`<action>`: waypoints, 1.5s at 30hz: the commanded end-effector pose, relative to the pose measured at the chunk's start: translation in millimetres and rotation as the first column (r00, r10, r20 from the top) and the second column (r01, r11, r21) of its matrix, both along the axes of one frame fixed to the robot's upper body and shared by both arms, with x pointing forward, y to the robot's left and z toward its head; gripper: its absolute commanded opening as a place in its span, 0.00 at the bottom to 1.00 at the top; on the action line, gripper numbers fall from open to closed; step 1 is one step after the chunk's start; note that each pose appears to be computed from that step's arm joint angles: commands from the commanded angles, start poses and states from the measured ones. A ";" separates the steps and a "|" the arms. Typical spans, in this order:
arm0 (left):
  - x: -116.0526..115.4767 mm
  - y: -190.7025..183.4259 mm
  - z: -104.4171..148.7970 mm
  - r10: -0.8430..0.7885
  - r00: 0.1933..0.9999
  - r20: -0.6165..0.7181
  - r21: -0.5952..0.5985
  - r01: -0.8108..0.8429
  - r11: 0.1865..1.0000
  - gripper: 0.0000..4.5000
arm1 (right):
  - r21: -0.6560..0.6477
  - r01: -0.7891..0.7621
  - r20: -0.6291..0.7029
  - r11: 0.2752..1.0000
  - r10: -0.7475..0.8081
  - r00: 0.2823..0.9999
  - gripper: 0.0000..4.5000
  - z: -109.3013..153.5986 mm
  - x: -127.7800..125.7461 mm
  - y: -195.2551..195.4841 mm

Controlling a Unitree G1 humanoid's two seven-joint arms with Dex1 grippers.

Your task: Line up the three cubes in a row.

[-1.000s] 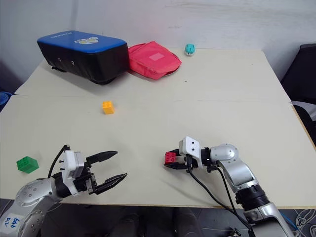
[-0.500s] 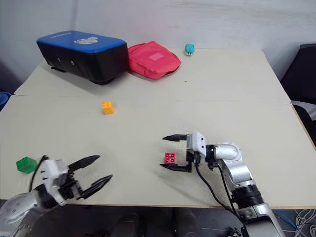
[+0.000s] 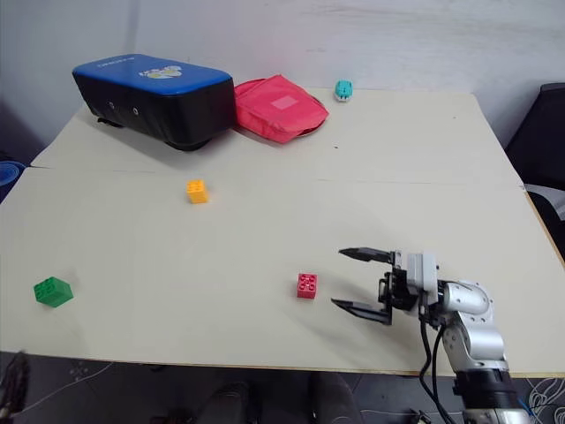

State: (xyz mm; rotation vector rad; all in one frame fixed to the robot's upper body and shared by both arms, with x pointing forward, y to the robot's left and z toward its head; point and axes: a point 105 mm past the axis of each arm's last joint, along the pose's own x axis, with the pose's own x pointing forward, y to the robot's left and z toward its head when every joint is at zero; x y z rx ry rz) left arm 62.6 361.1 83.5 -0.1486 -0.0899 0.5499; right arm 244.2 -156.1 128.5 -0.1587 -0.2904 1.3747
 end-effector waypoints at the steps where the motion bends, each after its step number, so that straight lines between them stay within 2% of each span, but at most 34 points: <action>1: 17.5 3.3 31.6 0.017 0.994 0.106 0.028 -0.020 0.999 1.00 | -0.013 -0.076 0.095 0.997 0.077 0.992 1.00 14.3 -8.2 10.9; 6: 66.3 13.6 47.2 0.071 0.986 0.149 -0.032 -0.067 0.997 1.00 | -0.012 -0.095 0.093 0.995 0.096 0.991 1.00 14.4 -6.5 16.4; 10: 106.8 18.4 40.8 0.080 0.993 0.090 -0.106 -0.070 0.992 1.00 | -0.012 -0.106 0.098 0.994 0.107 0.990 1.00 15.0 -4.7 19.2; 15: 137.9 4.8 28.8 0.005 1.000 0.020 -0.113 -0.002 0.994 1.00 | 0.002 -0.098 0.111 0.995 0.097 0.989 1.00 18.2 -3.7 22.7; 21: 156.4 1.3 20.4 -0.007 0.999 -0.033 -0.094 0.004 0.996 1.00 | 0.005 -0.091 0.099 0.996 0.090 0.991 1.00 15.6 -10.8 24.6; 24: 160.9 0.3 17.9 -0.013 0.998 -0.056 -0.076 0.009 0.997 0.88 | 0.004 -0.078 0.096 0.997 0.077 0.992 1.00 15.2 -10.4 23.6; 29: 161.0 -1.0 11.6 -0.011 0.995 -0.095 -0.061 0.005 0.998 0.53 | 0.000 -0.065 0.100 0.998 0.065 0.993 1.00 14.8 -9.7 22.2; 32: 159.5 -3.2 16.7 -0.029 0.999 -0.043 -0.066 0.026 0.997 0.34 | -0.002 -0.053 0.104 0.999 0.053 0.993 1.00 15.0 -8.3 20.2; 35: 165.9 -15.8 43.1 -0.171 0.981 0.093 -0.016 0.173 0.985 0.34 | -0.006 -0.034 0.106 0.999 0.035 0.994 1.00 15.1 -7.2 16.4; 36: 170.6 -26.6 56.6 -0.270 0.952 0.143 0.014 0.271 0.962 0.34 | -0.009 -0.024 0.108 1.000 0.024 0.994 1.00 15.3 -7.0 14.0; 37: 175.1 -39.8 69.9 -0.383 0.907 0.176 0.056 0.379 0.924 0.34 | -0.013 -0.012 0.110 1.000 0.013 0.994 1.00 15.8 -6.6 11.3; 38: 180.2 -61.7 85.5 -0.547 0.815 0.191 0.121 0.533 0.837 0.34 | -0.020 0.004 0.111 1.000 -0.002 0.994 1.00 15.8 -6.6 7.0; 40: 184.0 -102.2 100.1 -0.775 0.621 0.121 0.211 0.746 0.631 0.34 | -0.040 0.024 0.113 0.999 -0.019 0.993 1.00 15.3 -6.9 0.1; 43: 179.5 -148.9 82.9 -0.944 0.295 -0.146 0.232 0.938 0.257 0.34 | -0.073 0.064 0.109 0.995 -0.056 0.992 1.00 11.8 -8.4 -13.0; 45: 171.4 -175.4 65.9 -0.957 0.036 -0.289 0.189 0.982 -0.020 0.34 | -0.104 0.101 0.107 0.989 -0.090 0.990 1.00 7.1 -11.1 -24.8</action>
